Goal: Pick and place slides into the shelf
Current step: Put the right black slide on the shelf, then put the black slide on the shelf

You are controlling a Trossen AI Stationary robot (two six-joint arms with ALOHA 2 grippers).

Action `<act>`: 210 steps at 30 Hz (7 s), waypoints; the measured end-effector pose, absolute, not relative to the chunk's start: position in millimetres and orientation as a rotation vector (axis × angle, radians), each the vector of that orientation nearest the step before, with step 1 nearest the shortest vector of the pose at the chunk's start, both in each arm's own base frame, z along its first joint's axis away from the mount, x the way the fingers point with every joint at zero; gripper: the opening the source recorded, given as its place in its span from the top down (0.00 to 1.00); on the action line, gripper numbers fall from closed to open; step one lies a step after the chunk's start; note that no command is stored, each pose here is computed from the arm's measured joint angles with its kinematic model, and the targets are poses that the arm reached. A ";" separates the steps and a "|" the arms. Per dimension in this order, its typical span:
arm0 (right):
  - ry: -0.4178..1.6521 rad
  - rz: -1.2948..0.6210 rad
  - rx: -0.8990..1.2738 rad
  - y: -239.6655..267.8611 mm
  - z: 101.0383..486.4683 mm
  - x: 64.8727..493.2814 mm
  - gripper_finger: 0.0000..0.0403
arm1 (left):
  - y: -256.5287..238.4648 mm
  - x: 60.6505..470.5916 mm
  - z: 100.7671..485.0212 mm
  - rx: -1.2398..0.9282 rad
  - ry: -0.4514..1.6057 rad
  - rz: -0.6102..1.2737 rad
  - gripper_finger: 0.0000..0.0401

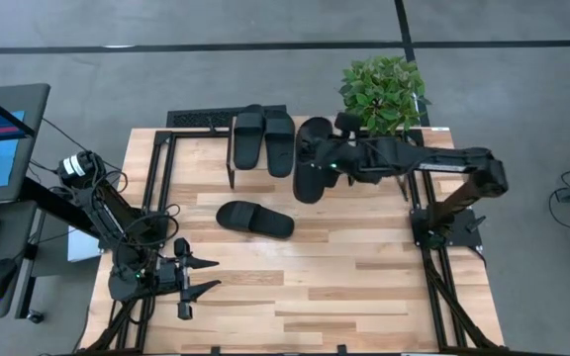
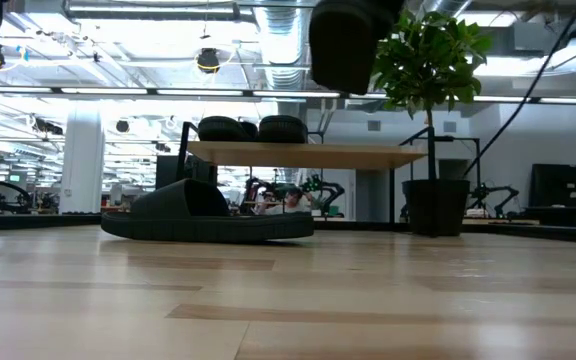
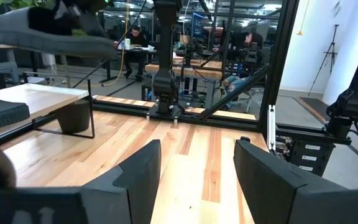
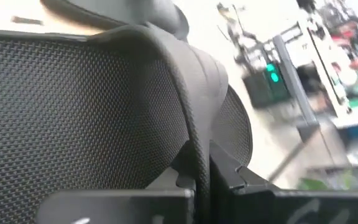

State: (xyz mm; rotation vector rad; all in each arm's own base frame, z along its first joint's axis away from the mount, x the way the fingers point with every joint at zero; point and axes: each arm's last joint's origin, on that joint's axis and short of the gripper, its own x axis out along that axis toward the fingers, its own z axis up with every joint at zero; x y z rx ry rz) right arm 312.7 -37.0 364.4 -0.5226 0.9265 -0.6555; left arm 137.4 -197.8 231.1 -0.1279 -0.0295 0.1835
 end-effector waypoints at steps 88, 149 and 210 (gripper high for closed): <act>0.956 -0.492 -0.551 -137.6 278.0 340.8 0.37 | -192.5 145.1 222.8 -0.156 -0.005 0.229 0.52; 0.236 -0.433 0.157 119.0 185.1 188.3 0.37 | -176.6 153.6 193.0 -0.300 0.090 0.326 0.52; 0.276 -0.396 0.091 138.3 163.7 186.8 0.37 | 10.5 189.7 129.1 -0.744 0.883 0.818 0.52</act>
